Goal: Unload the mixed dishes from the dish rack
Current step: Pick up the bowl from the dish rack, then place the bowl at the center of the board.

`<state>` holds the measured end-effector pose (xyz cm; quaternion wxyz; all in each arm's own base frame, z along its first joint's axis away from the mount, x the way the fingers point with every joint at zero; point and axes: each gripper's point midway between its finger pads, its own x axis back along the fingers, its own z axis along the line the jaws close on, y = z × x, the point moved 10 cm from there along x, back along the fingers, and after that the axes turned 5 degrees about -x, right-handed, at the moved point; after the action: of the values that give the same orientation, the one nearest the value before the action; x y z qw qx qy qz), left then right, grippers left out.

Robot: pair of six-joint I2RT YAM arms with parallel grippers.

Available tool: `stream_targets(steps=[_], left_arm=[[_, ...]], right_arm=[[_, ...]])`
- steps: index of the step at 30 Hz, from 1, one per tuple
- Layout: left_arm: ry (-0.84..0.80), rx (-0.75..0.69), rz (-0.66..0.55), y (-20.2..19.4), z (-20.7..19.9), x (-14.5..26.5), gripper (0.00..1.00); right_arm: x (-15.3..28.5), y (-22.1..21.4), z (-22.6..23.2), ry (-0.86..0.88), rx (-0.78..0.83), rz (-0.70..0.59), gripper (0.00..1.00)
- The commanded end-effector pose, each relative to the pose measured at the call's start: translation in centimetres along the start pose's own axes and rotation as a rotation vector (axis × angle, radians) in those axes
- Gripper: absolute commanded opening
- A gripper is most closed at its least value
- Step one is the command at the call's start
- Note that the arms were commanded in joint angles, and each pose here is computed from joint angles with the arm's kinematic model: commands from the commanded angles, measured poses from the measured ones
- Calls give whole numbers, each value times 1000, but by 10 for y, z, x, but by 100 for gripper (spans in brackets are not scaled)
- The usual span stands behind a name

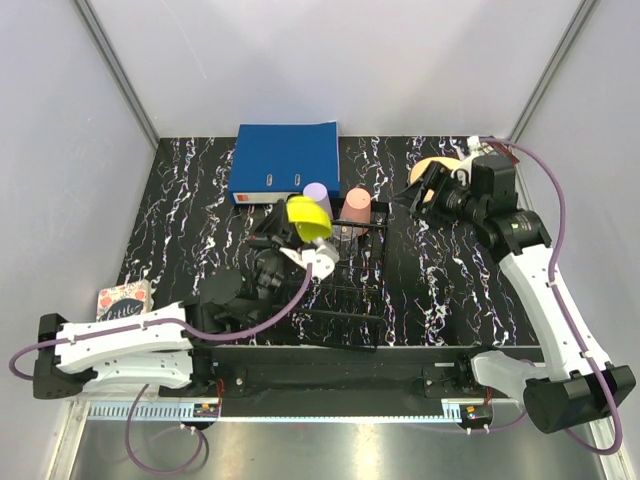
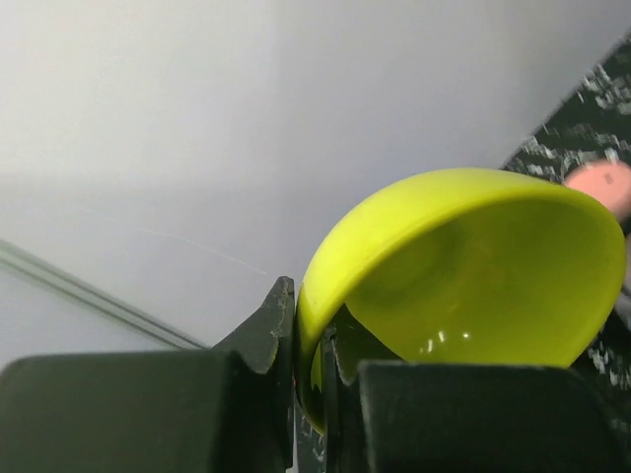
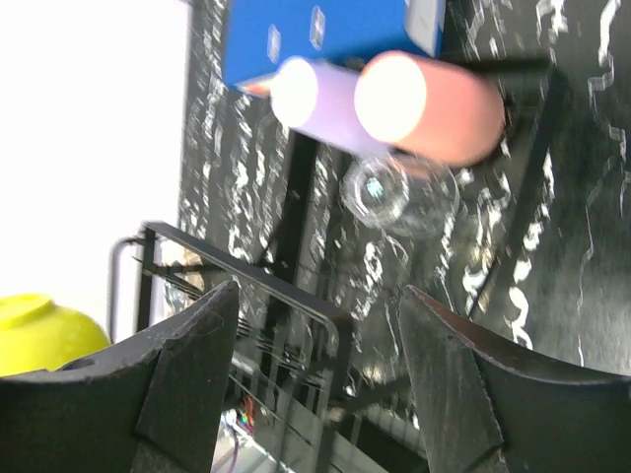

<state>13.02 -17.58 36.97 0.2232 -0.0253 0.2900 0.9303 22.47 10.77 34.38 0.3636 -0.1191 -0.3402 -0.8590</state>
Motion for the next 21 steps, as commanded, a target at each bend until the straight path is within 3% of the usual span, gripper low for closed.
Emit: stream_targets(steps=[1,2,3,4,5,6,7,8,9,10,13,17,21], left_arm=[[347,387,-54,32,73,-14,0],[401,520,-41,41,94,-18,0],[406,550,3,49,89,-34,0],[414,607,59,61,117,-38,0],[389,747,61,73,117,-49,0],[346,757,98,81,111,-67,0],[260,752,109,91,132,-69,0],[245,886,112,96,134,-78,0],[150,819,195,99,109,-94,0],[147,919,122,111,134,-93,0],[58,1047,73,121,130,-101,0],[-19,1285,116,111,120,-120,0],[-121,1422,165,104,107,-128,0]], right_arm=[[14,26,32,74,65,-110,74],[18,30,40,91,69,-125,73],[17,33,43,97,63,-121,73],[17,35,46,106,62,-122,73],[22,39,52,129,68,-131,73],[24,40,55,136,70,-136,73],[29,42,60,148,75,-148,73],[32,43,62,149,85,-152,73],[35,43,64,150,92,-156,73],[40,44,66,147,102,-160,73],[52,45,71,140,126,-186,73],[67,45,76,146,143,-225,73],[78,43,81,170,140,-240,73]])
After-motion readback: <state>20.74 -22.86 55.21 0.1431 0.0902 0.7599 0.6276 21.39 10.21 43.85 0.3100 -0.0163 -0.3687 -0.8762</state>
